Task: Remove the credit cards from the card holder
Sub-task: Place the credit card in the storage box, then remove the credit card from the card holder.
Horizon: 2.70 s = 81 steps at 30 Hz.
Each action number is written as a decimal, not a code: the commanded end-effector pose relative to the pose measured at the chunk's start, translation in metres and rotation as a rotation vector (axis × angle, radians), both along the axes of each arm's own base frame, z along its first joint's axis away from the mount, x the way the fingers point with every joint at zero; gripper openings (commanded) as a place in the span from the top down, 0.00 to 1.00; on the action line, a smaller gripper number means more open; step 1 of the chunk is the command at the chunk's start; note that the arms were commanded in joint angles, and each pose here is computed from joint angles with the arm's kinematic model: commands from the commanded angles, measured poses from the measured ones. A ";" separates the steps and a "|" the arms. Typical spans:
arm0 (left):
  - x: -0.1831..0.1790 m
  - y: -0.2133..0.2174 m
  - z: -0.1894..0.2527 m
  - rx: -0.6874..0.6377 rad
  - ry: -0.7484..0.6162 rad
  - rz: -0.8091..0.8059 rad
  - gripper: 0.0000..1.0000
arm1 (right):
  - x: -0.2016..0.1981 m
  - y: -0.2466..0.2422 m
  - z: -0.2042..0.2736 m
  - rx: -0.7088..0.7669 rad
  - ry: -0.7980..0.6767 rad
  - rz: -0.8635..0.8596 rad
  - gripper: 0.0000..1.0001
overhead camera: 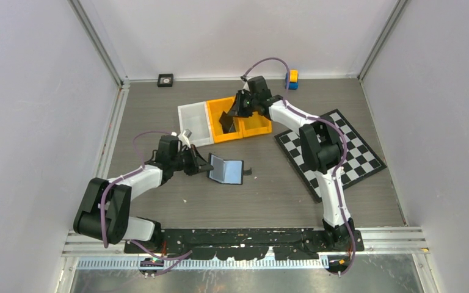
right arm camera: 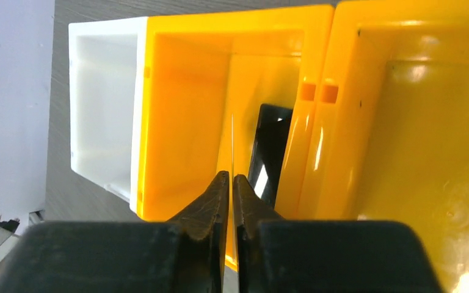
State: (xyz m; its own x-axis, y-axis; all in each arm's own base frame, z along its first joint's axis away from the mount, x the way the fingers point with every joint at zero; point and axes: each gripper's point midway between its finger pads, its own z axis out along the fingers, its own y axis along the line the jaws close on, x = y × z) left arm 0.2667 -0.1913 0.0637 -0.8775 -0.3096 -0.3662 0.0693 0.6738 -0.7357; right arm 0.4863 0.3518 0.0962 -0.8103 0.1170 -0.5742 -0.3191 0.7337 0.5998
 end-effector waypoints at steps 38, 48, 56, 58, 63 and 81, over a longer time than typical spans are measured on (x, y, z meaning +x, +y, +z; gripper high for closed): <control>-0.020 0.004 0.033 0.075 -0.291 0.155 1.00 | -0.146 -0.136 0.070 -0.266 -0.104 -0.465 0.10; -0.011 -0.011 0.020 0.036 -0.398 0.077 1.00 | -0.161 -0.111 0.065 -0.029 -0.243 -0.326 0.07; -0.008 -0.027 0.032 0.000 -0.471 0.008 0.99 | -0.158 -0.072 0.032 0.042 -0.219 -0.169 0.10; -0.006 -0.031 0.036 -0.001 -0.483 -0.002 0.99 | -0.160 -0.057 0.026 0.048 -0.187 -0.085 0.11; -0.001 -0.029 0.038 0.021 -0.508 0.017 0.97 | -0.157 -0.047 0.011 0.010 -0.159 -0.029 0.15; 0.021 -0.052 0.016 -0.014 -0.554 -0.043 0.87 | -0.182 -0.022 -0.022 0.102 -0.272 0.077 0.25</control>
State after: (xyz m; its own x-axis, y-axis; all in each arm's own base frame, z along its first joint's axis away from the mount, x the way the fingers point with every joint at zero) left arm 0.2690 -0.2301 0.0518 -0.6561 -0.2582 -0.7091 0.3847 0.6940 -0.6086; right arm 0.2942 0.3218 0.0560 -0.7355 0.1075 -0.6690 -0.4452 0.6675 0.5968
